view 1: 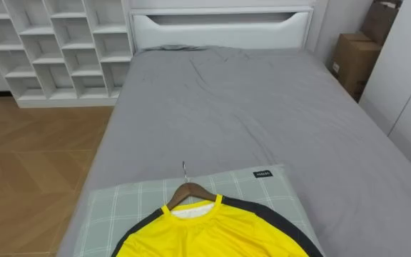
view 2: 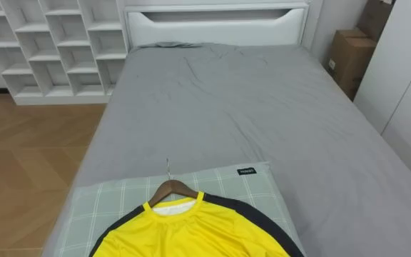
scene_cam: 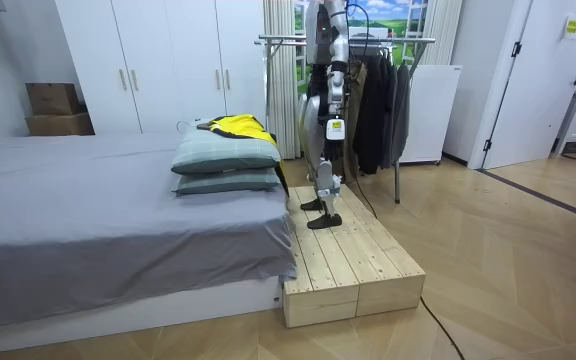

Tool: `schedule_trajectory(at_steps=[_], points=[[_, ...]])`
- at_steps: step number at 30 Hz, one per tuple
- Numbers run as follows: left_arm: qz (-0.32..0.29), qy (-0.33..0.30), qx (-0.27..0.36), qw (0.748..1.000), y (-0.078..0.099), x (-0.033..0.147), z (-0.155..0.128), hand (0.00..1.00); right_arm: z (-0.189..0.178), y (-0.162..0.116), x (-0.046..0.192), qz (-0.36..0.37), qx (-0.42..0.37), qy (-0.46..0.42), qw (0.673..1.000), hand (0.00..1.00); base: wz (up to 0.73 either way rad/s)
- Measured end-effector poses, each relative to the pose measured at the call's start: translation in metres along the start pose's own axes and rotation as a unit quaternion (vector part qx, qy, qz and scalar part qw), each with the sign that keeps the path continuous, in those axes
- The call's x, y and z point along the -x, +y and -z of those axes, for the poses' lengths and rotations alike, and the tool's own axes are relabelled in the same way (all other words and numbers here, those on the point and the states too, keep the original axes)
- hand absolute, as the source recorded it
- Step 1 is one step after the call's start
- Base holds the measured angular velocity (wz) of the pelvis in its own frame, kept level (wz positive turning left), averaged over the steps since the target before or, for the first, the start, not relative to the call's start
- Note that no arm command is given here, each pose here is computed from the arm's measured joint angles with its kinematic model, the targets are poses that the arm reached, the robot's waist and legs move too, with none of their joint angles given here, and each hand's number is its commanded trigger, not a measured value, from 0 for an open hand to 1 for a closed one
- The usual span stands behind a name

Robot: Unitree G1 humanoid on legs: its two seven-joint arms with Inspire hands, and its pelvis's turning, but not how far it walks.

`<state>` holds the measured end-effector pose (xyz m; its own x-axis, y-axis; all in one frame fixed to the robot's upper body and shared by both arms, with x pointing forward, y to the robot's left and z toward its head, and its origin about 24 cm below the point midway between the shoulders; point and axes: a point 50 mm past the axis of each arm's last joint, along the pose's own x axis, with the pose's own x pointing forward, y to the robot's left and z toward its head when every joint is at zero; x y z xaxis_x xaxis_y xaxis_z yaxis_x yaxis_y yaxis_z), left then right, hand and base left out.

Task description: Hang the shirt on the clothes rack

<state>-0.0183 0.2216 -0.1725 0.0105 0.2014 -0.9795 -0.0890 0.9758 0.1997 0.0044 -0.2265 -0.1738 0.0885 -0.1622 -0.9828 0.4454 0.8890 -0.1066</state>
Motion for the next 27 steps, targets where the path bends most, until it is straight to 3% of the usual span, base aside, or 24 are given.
schedule_trajectory(at_steps=[27], points=[[-0.004, -0.011, -0.019, 1.0, 0.001, -0.0002, -0.0038, 0.0, -0.0019, -0.0014, 0.0001, -0.01, 0.006, -0.005, 1.0, 0.0, 0.0]])
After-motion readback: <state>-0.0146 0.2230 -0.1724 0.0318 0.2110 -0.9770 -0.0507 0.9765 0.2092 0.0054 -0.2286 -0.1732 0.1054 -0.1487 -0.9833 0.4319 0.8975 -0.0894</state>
